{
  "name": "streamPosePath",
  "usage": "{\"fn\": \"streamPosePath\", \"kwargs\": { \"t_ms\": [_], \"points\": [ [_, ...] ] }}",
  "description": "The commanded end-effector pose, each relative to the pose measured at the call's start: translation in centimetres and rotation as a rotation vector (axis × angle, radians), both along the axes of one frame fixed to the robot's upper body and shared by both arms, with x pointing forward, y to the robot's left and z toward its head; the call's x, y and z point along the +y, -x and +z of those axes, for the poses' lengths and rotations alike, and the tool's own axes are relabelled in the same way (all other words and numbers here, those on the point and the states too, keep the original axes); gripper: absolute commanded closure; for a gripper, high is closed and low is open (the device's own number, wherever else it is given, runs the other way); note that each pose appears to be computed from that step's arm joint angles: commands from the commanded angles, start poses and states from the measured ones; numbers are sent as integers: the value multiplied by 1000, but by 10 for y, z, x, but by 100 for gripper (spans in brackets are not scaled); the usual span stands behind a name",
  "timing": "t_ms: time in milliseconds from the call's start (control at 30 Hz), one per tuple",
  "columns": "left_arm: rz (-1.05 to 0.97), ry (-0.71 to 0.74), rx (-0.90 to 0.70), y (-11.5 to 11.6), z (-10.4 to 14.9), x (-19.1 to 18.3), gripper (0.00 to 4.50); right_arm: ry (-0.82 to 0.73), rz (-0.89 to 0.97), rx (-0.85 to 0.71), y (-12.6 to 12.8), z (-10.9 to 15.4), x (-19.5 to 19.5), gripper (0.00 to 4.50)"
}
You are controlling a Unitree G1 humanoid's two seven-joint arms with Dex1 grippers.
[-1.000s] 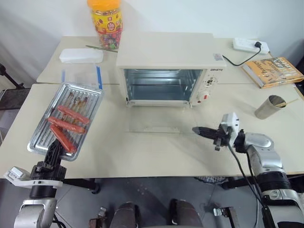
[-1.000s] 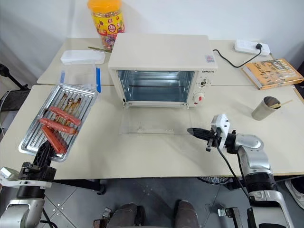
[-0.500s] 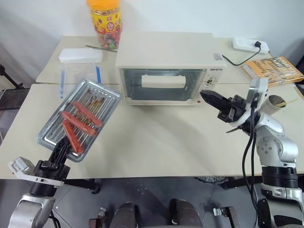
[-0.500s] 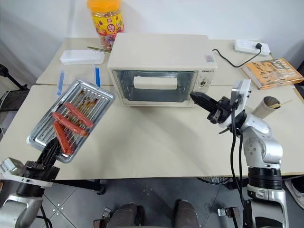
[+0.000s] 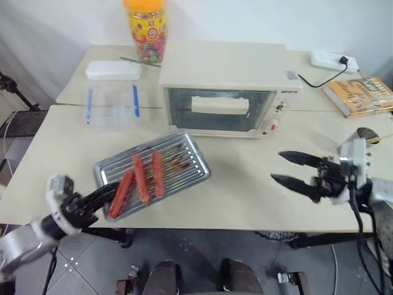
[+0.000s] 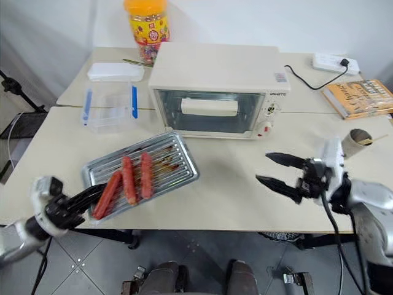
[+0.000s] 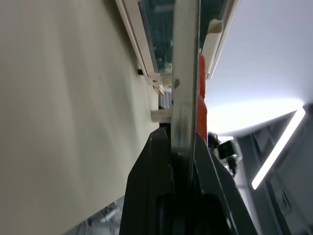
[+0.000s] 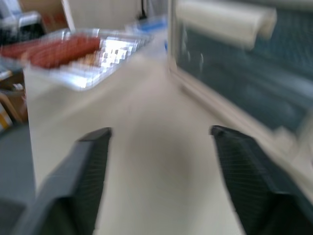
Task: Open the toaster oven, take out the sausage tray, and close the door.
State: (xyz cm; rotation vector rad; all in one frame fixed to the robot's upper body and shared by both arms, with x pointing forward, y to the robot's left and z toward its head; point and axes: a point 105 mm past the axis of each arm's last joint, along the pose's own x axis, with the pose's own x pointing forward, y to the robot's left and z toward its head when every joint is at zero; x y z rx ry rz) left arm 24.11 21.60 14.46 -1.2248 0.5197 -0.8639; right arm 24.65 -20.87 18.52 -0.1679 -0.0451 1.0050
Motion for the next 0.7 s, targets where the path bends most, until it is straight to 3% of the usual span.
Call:
{"fn": "streamPosePath", "kwargs": {
  "t_ms": [33,333,700],
  "points": [
    [-130,12,35,-5,0,-21,450,38,-33,-76,14,15,-5,3],
    [-293,-64,114,-59,-4,-89,450,83,-154,-26,50,5,-18,3],
    [-336,-237,128,-87,-23,-132,450,91,-256,-2,77,4,-21,3]
  ]
}}
